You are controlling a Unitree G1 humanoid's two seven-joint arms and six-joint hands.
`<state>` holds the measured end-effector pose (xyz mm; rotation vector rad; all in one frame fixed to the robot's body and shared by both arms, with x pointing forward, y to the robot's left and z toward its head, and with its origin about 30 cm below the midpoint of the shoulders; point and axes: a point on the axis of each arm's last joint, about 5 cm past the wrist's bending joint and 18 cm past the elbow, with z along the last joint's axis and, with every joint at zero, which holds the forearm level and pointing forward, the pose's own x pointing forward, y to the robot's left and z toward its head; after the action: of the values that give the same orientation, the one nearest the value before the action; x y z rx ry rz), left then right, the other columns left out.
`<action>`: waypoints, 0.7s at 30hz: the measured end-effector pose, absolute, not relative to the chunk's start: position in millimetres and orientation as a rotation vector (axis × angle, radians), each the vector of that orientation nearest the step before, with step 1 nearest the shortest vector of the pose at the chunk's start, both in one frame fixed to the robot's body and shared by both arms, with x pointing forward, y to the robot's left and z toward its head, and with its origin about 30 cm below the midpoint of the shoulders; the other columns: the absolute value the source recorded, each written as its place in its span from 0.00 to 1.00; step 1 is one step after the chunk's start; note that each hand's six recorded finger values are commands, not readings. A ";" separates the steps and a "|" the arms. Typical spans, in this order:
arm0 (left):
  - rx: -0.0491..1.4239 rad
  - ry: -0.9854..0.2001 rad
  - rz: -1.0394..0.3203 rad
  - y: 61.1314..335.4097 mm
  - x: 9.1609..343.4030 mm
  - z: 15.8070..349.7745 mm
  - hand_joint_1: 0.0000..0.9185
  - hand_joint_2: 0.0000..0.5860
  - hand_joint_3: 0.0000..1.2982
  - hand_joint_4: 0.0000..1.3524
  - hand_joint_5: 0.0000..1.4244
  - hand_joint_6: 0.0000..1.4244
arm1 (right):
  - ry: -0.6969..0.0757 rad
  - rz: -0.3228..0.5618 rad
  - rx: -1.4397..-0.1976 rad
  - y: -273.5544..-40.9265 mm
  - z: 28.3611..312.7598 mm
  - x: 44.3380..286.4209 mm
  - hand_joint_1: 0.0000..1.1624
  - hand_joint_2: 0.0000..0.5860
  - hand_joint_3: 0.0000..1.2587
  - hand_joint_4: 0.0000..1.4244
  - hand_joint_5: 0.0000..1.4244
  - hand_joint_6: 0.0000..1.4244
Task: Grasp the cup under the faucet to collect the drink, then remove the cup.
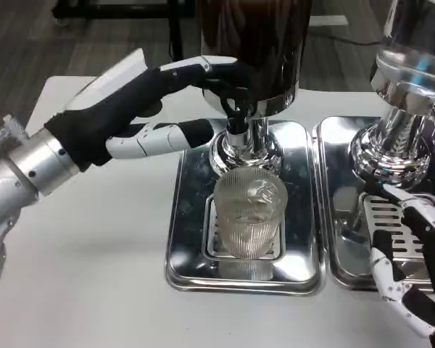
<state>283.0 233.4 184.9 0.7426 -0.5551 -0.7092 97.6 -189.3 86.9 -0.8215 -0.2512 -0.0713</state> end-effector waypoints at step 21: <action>0.695 -0.561 -0.808 238.5 272.4 197.4 0.00 0.13 0.21 0.19 0.22 0.16 | -0.256 -0.084 -0.789 -190.4 85.7 104.8 0.43 0.92 0.22 0.17 0.16 0.24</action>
<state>272.4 238.5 197.4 0.6950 -0.5612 -0.8077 104.8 -190.4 85.7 -0.7895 -0.2562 -0.0842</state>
